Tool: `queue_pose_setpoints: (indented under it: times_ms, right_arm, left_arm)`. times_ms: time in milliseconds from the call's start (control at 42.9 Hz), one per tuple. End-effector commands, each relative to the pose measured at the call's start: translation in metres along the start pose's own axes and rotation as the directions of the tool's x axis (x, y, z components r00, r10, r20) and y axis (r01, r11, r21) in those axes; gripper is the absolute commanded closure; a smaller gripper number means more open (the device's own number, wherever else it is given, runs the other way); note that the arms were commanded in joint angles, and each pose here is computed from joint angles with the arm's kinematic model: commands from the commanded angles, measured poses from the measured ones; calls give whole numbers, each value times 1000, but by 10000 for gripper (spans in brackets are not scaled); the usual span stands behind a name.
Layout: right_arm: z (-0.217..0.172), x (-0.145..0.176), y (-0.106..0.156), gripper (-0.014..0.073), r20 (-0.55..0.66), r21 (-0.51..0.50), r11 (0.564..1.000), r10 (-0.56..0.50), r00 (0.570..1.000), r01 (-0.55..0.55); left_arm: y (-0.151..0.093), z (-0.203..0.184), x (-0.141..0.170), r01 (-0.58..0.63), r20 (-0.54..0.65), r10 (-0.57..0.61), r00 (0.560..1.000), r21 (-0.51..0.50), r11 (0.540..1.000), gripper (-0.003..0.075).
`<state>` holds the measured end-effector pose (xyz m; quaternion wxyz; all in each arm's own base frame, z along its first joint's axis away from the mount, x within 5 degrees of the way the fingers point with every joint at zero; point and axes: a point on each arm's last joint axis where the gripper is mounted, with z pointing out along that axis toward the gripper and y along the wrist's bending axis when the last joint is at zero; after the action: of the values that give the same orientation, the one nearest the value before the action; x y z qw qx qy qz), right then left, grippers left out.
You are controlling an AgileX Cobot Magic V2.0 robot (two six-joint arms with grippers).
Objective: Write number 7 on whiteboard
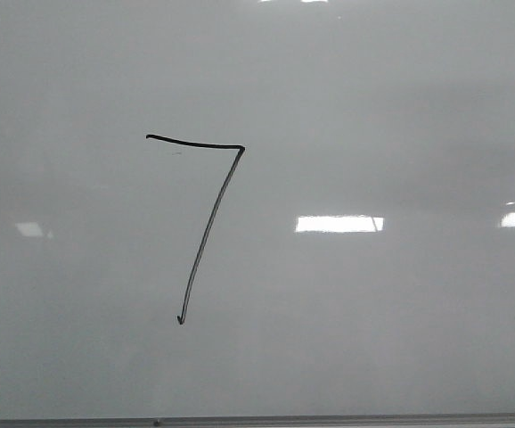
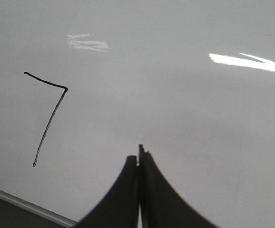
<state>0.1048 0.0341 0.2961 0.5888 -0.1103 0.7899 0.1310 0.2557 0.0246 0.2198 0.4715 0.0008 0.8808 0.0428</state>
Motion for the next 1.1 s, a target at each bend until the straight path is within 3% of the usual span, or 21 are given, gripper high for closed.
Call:
queue_pose_setpoints:
  times_ms: [0,140,326,396,583,1073]
  right_arm:
    - [-2,-14,-3,663,82,33,999,16,997,-19]
    - [-3,-14,-3,663,84,35,999,16,996,-19]
    - [-2,-14,-3,663,84,34,999,16,996,-19]
    - [-2,-14,-3,663,84,34,999,16,996,-19]
    - [-2,-14,-3,663,83,34,999,16,996,-19]
    - [-2,-13,-3,663,79,32,999,16,997,-19]
  left_arm:
    - [3,-19,-23,24,123,-22,992,-12,1000,298]
    - [4,-49,-29,25,138,-22,990,-23,999,300]
    - [-1,-105,-35,11,278,-7,961,-14,1000,326]
    - [-5,-120,-31,1,323,-1,946,1,1000,401]
    - [-12,-161,-14,-24,409,7,913,36,999,731]
    - [-12,-183,-1,-25,437,2,899,46,999,741]
